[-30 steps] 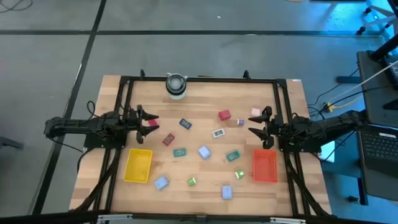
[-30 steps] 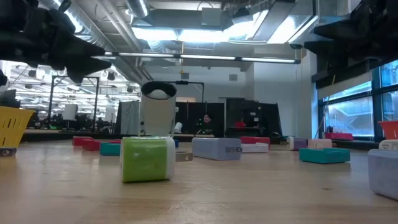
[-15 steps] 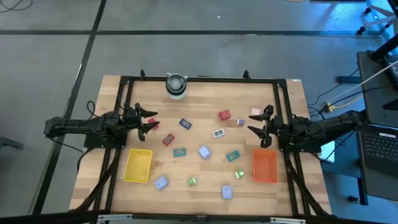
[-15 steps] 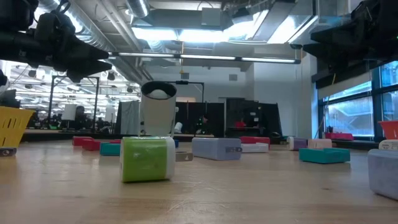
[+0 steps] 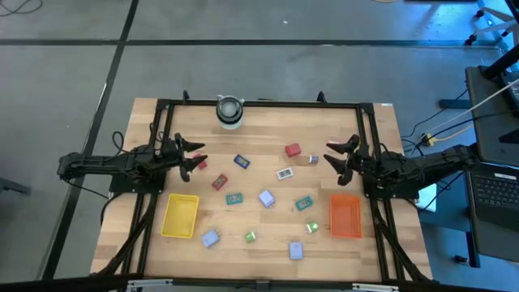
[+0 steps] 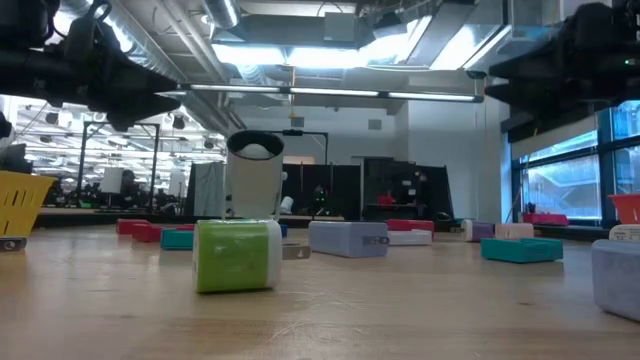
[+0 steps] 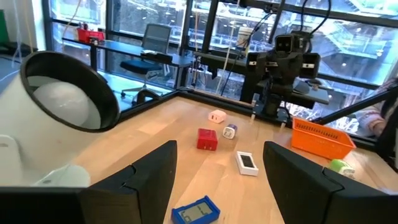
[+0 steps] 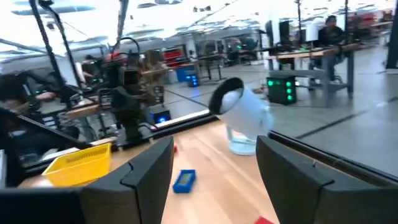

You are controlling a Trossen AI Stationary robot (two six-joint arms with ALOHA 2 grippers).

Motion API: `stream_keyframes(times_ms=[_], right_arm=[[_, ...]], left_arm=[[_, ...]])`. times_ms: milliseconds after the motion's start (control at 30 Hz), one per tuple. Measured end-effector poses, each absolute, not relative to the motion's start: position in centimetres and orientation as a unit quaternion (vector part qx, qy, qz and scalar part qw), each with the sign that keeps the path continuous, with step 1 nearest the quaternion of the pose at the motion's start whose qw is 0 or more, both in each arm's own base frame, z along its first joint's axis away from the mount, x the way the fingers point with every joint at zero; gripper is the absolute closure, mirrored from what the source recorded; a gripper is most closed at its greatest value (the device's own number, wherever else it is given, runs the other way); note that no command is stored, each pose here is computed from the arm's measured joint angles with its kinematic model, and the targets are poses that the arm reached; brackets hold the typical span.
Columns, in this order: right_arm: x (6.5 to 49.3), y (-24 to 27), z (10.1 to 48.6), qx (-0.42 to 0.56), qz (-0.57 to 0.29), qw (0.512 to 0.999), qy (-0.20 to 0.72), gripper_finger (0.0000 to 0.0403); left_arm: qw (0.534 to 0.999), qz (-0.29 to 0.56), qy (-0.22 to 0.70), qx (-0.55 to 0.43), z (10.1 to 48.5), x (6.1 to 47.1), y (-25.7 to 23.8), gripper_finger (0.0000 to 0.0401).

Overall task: Pick & Place Office items
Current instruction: Put the pink charger adapter into the orange basket

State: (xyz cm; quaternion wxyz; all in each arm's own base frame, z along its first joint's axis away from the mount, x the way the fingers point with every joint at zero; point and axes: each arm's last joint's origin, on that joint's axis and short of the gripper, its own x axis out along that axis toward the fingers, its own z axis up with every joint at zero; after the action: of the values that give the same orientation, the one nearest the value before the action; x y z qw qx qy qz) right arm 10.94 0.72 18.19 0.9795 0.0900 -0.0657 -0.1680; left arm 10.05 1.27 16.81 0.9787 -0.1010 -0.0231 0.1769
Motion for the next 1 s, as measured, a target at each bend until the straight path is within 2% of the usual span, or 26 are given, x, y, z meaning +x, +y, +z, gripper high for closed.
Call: stream_keyframes(times_ms=[200,400,600,733,1000], right_arm=[[10.5,0.1,20.8,0.086,-0.259,0.962,-0.023,0.0144],[10.0,-0.1,25.9,0.109,-0.289,0.951,0.025,0.0137],[10.0,-0.3,28.4,0.108,-0.33,0.925,0.155,0.0137],[10.8,-0.4,29.3,0.069,-0.333,0.909,0.242,0.0137],[12.9,-0.6,29.5,-0.048,-0.343,0.888,0.303,0.0158]], left_arm=[[0.978,0.181,-0.019,-0.097,16.7,10.0,1.3,0.0166],[0.98,0.176,-0.01,-0.095,16.6,10.1,1.3,0.0166],[0.982,0.164,-0.007,-0.095,16.5,10.1,1.2,0.0166],[0.983,0.159,-0.007,-0.096,16.5,10.1,1.2,0.0165],[0.982,0.16,-0.007,-0.096,16.5,10.1,1.2,0.0165]])
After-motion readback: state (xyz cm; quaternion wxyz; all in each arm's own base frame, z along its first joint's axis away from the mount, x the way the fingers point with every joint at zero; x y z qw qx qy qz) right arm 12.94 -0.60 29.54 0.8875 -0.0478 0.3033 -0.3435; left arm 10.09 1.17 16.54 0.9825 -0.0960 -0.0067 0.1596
